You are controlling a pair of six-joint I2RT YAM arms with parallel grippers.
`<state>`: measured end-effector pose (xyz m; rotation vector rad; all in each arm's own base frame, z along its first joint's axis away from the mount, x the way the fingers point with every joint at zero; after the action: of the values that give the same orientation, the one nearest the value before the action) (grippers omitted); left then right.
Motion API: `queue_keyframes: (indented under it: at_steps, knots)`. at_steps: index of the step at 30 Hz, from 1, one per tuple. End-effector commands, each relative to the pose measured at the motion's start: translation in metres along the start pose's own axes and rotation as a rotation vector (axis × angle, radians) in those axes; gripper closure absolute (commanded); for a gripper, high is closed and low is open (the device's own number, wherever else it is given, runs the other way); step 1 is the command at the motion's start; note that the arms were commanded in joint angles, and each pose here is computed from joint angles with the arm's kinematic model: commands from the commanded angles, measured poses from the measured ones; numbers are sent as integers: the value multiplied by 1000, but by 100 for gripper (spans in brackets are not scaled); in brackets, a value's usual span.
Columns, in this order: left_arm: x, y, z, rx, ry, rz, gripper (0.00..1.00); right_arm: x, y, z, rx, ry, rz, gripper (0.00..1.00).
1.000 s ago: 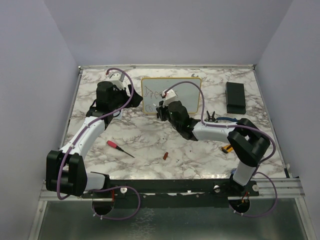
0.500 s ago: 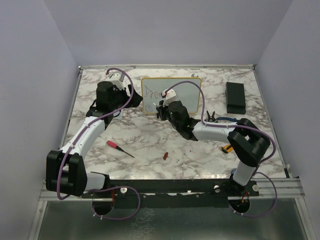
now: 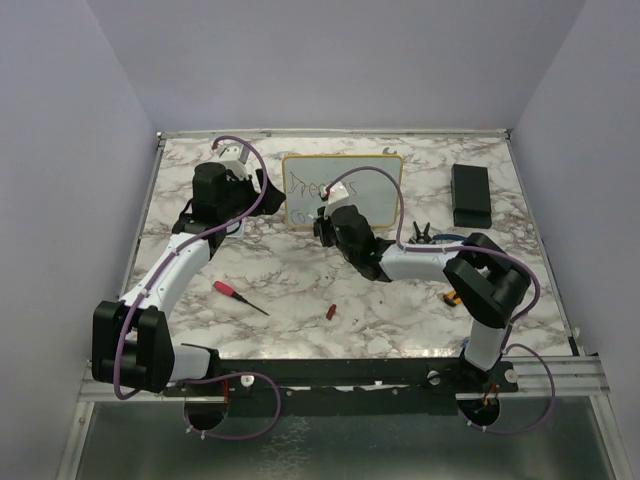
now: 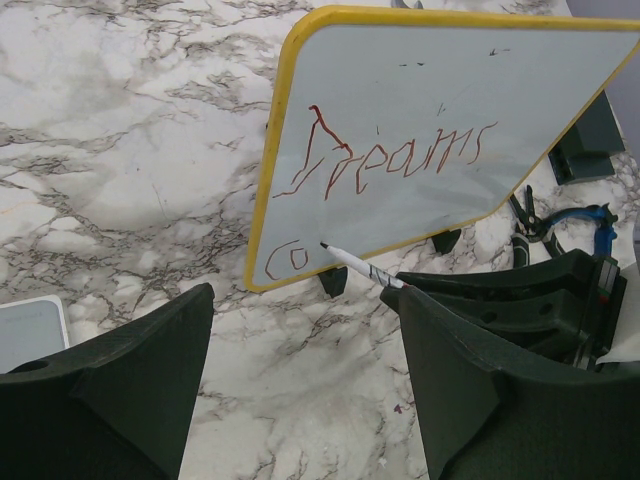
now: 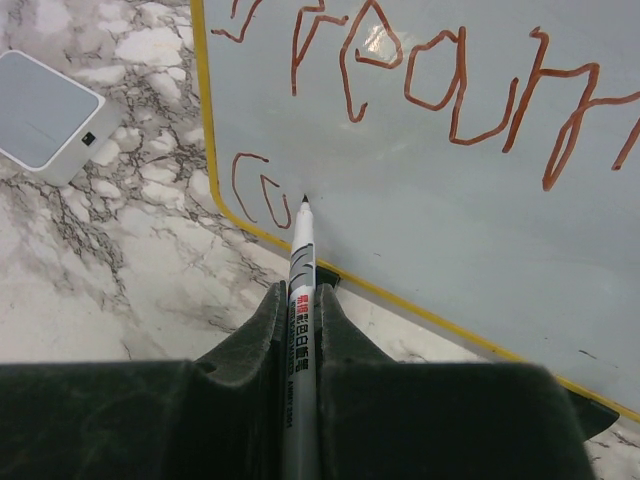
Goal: Write a sentence on the whiteboard
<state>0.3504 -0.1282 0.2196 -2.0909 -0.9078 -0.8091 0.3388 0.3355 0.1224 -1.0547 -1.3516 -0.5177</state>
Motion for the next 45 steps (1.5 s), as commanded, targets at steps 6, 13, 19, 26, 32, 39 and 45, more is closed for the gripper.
queue_keyframes:
  at_steps: [6, 13, 19, 26, 32, 39, 45]
  knots:
    - [1, -5, -8, -30, 11, -5, 24, -21, 1, 2, -3, 21, 72, 100]
    - [2, -5, -8, -31, 12, -8, 24, -31, 1, 6, 22, 27, 107, 99]
    - [2, -5, -8, -31, 11, -8, 24, -34, 3, 8, 24, 31, 123, 99]
    - [2, -6, -9, -32, 12, -11, 24, -31, 4, 7, 16, 35, 119, 99]
    - [2, -6, -9, -33, 12, -9, 24, -10, 4, 0, -21, 27, 57, 99]
    - [2, -6, -9, -32, 14, -11, 24, 12, 6, -6, -56, 14, -2, 99]
    - [3, -7, -9, -32, 15, -13, 24, 17, 1, -14, -99, 3, -19, 99]
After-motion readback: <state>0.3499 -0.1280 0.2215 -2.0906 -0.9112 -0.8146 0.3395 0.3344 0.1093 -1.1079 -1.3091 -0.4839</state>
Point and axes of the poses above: each gripper's point midway between its finger pads, its own y axis out along the fingers, its own z axis along the line the jaws close on, x = y × z, the point moved 4 cm from there along -y, back along the fingers, and after that the axes turned 10 degrees about -y, right-handed, at the moved point
